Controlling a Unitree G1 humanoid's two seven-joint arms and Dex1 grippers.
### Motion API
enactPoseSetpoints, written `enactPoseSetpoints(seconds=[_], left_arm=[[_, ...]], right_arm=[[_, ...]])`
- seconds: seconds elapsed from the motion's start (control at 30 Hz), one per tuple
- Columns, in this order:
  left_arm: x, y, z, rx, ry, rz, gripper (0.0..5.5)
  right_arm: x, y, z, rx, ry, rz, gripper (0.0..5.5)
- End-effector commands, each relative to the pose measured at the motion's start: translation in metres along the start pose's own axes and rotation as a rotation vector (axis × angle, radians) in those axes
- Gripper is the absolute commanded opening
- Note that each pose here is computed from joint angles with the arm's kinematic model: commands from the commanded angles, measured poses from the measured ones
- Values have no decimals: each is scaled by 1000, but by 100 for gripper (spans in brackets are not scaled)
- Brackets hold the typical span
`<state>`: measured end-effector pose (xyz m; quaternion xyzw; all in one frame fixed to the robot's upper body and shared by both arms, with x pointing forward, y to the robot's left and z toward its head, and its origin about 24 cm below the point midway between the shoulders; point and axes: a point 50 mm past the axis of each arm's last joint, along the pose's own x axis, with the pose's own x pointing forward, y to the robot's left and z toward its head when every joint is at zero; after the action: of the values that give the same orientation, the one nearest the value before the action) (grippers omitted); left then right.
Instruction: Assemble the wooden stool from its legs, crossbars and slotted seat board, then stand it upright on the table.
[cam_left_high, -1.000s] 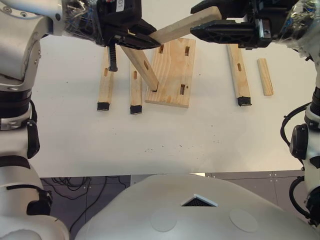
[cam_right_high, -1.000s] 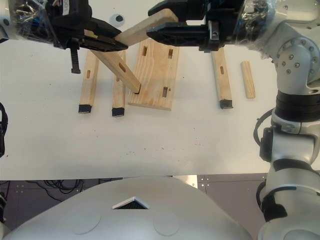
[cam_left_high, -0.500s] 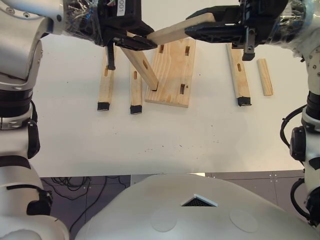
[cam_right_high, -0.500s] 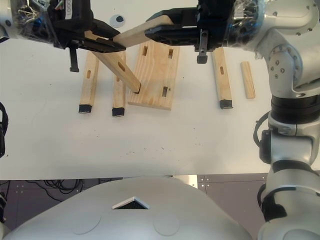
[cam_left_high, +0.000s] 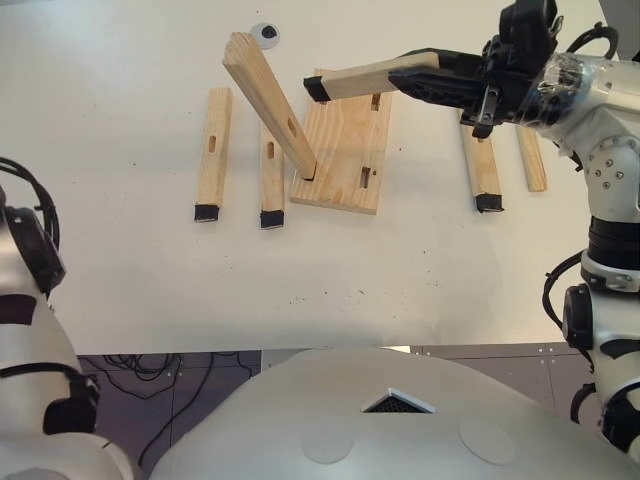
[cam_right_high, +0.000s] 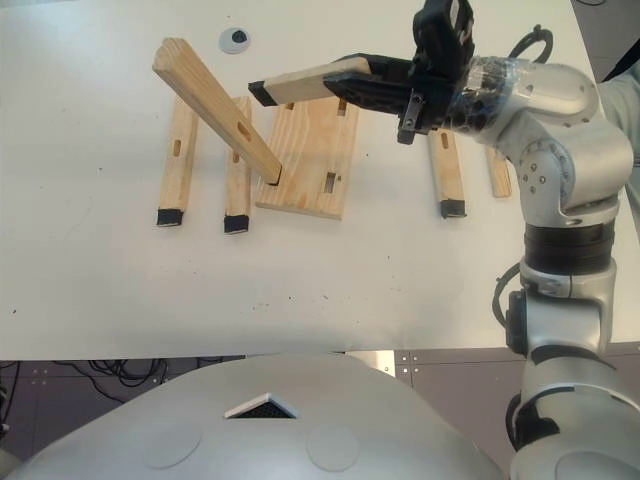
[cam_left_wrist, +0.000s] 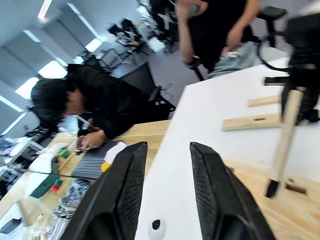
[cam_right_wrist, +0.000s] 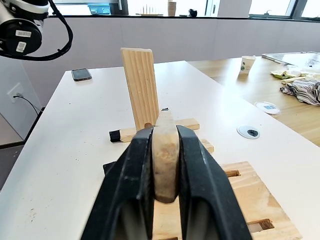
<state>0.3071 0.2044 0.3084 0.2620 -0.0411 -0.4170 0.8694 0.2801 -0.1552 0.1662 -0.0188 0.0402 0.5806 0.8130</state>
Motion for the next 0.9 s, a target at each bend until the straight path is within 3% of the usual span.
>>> enactPoseSetpoints(seconds=[0.03,0.23,0.7,0.9], left_arm=[[19,-7,-45,-160,111,54,150],[39,-29,-71,-320,159,20,150],[36,-67,-150,-453,434,-66,150],[35,-91,-160,-542,458,-182,150]], right_arm=[[6,5,-12,63,-73,6,41],[12,14,-27,122,-101,26,41],[23,18,-58,211,-102,15,41],[26,18,-58,205,-111,20,41]])
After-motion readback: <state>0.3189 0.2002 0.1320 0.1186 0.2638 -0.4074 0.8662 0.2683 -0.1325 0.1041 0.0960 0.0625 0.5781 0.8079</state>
